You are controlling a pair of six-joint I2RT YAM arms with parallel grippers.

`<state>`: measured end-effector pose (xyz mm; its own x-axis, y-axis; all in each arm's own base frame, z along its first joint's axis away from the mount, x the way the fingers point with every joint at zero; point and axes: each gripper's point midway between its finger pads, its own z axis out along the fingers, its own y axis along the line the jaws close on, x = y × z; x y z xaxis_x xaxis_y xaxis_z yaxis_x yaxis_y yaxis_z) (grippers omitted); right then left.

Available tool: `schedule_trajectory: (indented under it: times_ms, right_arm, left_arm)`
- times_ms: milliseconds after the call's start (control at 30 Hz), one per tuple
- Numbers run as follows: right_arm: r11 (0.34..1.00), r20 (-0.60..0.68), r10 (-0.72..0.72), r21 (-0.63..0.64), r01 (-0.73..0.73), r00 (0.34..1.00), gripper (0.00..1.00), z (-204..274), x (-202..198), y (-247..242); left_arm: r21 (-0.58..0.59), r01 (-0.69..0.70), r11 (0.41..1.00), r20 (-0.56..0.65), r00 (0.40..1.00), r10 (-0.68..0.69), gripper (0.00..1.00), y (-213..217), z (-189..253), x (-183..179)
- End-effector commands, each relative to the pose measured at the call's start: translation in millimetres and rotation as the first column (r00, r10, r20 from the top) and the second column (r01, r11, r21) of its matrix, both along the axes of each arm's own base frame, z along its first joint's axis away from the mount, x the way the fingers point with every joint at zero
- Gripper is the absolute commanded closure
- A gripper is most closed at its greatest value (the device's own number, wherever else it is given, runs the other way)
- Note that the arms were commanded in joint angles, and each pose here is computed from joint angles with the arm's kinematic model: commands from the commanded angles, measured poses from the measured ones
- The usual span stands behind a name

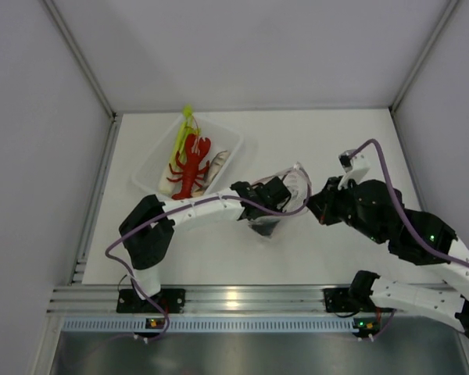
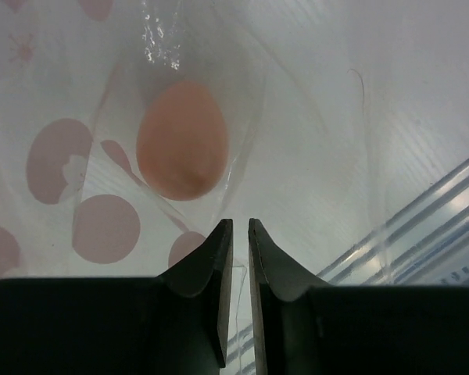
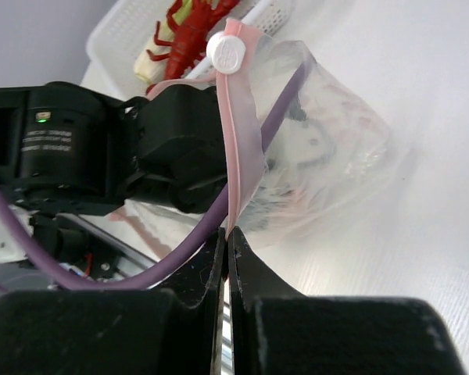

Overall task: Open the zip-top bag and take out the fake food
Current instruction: Pick up the food from the zipper food storage bag.

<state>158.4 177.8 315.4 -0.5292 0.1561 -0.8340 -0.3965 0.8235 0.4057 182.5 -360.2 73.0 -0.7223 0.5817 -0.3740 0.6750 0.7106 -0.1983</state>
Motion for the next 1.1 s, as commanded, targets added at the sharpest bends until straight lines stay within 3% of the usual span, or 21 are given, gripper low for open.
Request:
schedule_trajectory:
  times_ms: [0,67,167,567,1067]
  right_arm:
    - [0.993,0.026,-0.073,-0.089,0.075,0.997,1.00,-0.7,25.0,-0.3]
    - [0.992,-0.021,-0.054,-0.112,0.051,0.998,1.00,-16.0,33.8,7.5]
    - [0.995,-0.053,-0.043,-0.096,0.038,0.998,1.00,-33.5,45.3,9.0]
    - [0.994,-0.103,0.042,-0.095,-0.052,0.994,1.00,-54.8,39.0,9.3]
    - [0.994,-0.104,0.067,-0.084,-0.076,0.992,1.00,-57.2,34.8,10.5]
  left_arm:
    - [-0.012,0.005,1.000,0.044,0.999,-0.005,0.80,1.8,28.8,4.5]
    - [-0.003,-0.011,1.000,0.071,0.997,0.011,0.79,-2.7,28.4,13.7]
    - [0.040,-0.071,0.997,0.164,0.984,0.064,0.64,-6.5,25.6,41.1]
    - [0.158,-0.170,0.973,0.339,0.934,0.108,0.55,1.7,2.6,94.3]
    - [0.162,-0.140,0.977,0.205,0.973,0.105,0.41,5.6,-45.1,96.5]
